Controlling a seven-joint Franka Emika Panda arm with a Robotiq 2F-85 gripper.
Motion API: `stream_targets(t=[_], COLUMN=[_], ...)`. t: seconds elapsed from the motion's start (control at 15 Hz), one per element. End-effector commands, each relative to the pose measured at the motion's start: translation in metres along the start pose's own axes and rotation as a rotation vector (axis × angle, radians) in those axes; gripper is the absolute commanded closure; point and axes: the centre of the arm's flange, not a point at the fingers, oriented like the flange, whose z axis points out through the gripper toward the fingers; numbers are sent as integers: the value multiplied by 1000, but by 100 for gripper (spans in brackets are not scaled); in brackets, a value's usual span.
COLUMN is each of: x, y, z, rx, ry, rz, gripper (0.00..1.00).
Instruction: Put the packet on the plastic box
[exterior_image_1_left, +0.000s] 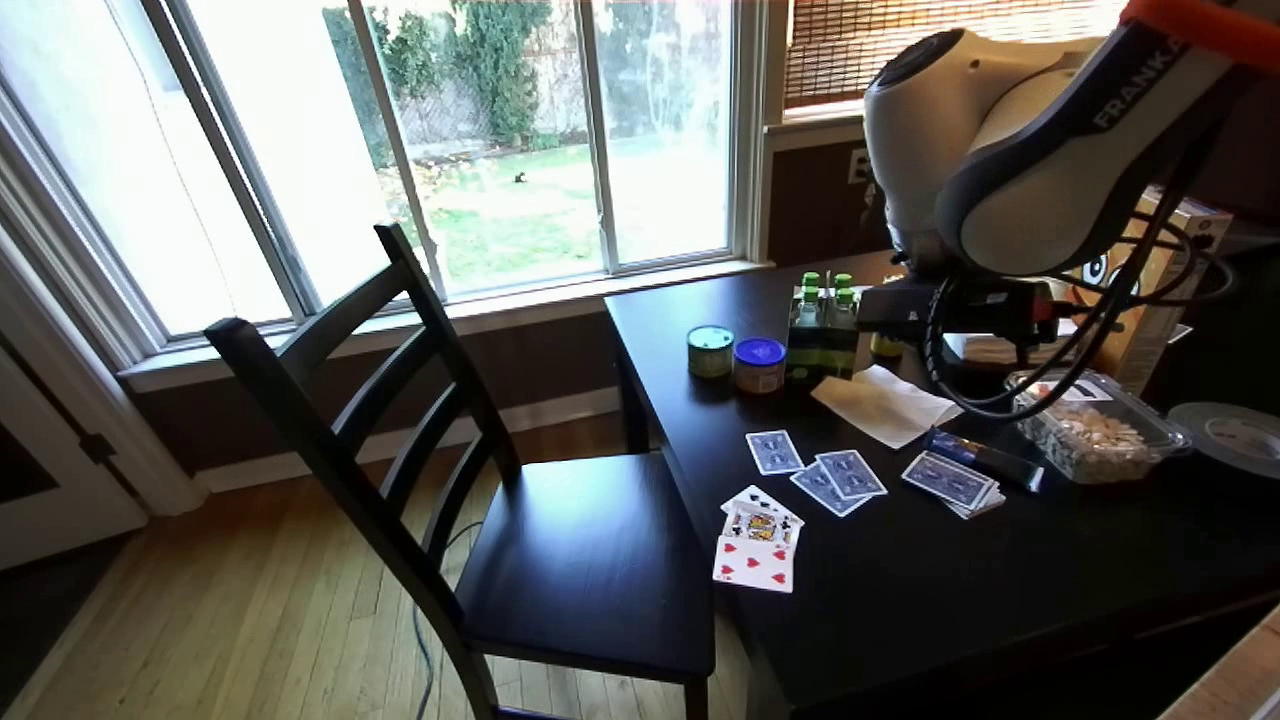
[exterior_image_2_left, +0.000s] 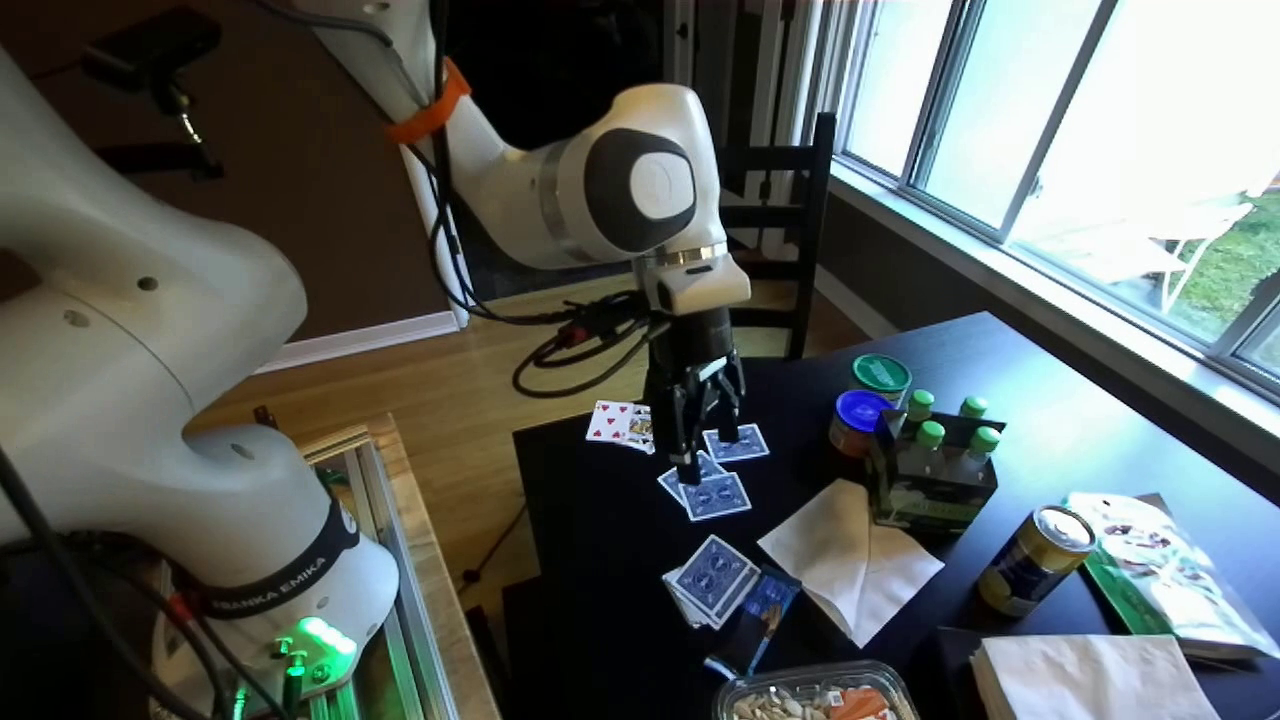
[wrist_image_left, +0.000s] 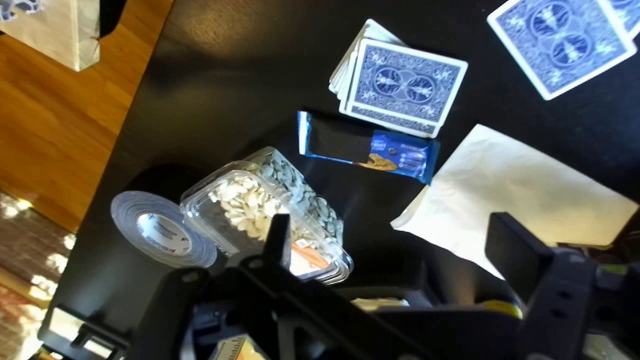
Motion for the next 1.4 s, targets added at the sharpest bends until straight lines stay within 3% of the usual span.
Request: stream_targets(t=[0.0, 0.2, 0.27, 0.4, 0.73, 0.87, 1.33], x=[-4, -14, -15, -18, -14, -7, 10], y=[-46, -56, -21, -25, -26, -40, -74], z=[55, 90, 56, 70, 59, 79, 128], rx=[-48, -47, -60, -78, -64, -88, -140], ry=[-29, -31, -22, -37, -15, 5, -44], rz=[23, 32, 12, 8, 11, 6, -56], gripper=[0, 0, 0, 0, 0, 0, 0])
